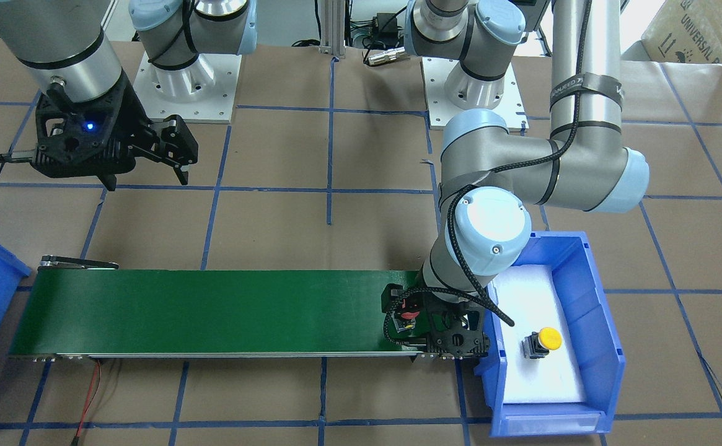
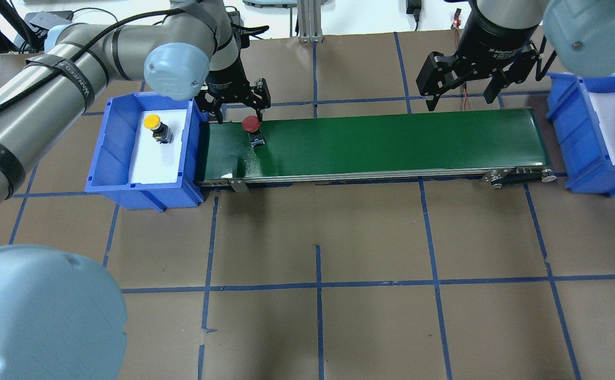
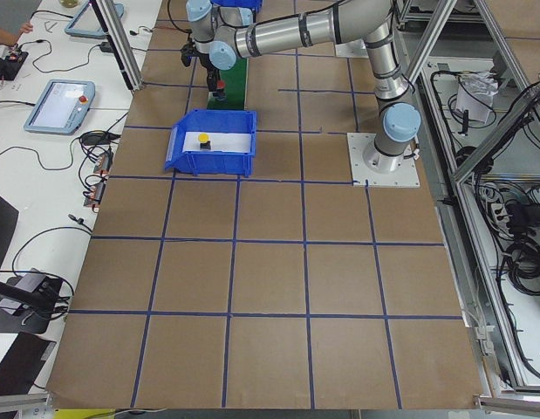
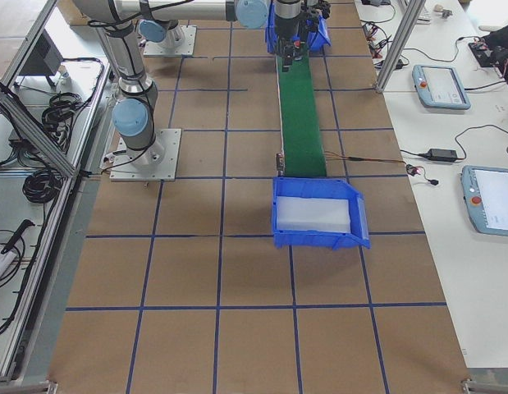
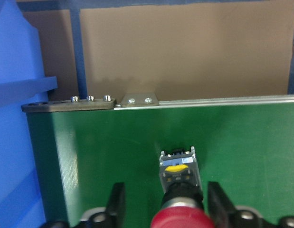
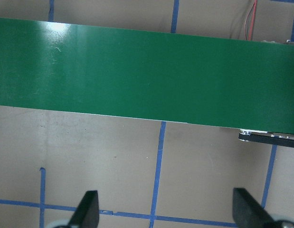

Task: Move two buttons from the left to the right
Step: 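Lift the red button and place it on the near end of the conveyor, then grasp the yellow button with the left gripper while the right gripper moves to the conveyor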

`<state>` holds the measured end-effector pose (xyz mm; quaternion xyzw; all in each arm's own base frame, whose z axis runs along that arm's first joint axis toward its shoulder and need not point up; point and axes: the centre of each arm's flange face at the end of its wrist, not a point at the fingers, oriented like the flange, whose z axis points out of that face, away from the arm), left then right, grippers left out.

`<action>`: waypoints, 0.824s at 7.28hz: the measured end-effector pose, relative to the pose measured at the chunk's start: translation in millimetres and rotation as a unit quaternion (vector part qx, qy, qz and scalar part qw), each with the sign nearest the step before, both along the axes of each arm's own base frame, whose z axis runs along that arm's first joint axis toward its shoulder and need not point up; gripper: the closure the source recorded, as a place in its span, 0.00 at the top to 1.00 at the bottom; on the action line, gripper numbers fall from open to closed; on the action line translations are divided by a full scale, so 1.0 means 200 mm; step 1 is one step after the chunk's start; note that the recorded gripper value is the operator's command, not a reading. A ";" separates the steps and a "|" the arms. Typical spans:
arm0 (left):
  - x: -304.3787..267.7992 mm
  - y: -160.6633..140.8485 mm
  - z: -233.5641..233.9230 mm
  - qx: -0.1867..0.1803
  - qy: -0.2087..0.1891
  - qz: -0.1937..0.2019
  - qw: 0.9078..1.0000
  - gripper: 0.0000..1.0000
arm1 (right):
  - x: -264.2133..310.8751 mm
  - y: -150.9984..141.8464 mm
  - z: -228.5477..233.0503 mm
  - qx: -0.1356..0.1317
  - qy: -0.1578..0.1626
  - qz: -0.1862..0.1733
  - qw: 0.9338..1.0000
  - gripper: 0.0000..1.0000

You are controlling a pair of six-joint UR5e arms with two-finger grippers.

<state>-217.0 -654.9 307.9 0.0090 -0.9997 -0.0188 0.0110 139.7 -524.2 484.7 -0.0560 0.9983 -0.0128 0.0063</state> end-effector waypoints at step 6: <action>0.73 -0.35 0.14 -0.048 0.009 0.043 0.998 0.99 | 0.00 0.00 0.00 -0.001 0.005 0.017 1.000 1.00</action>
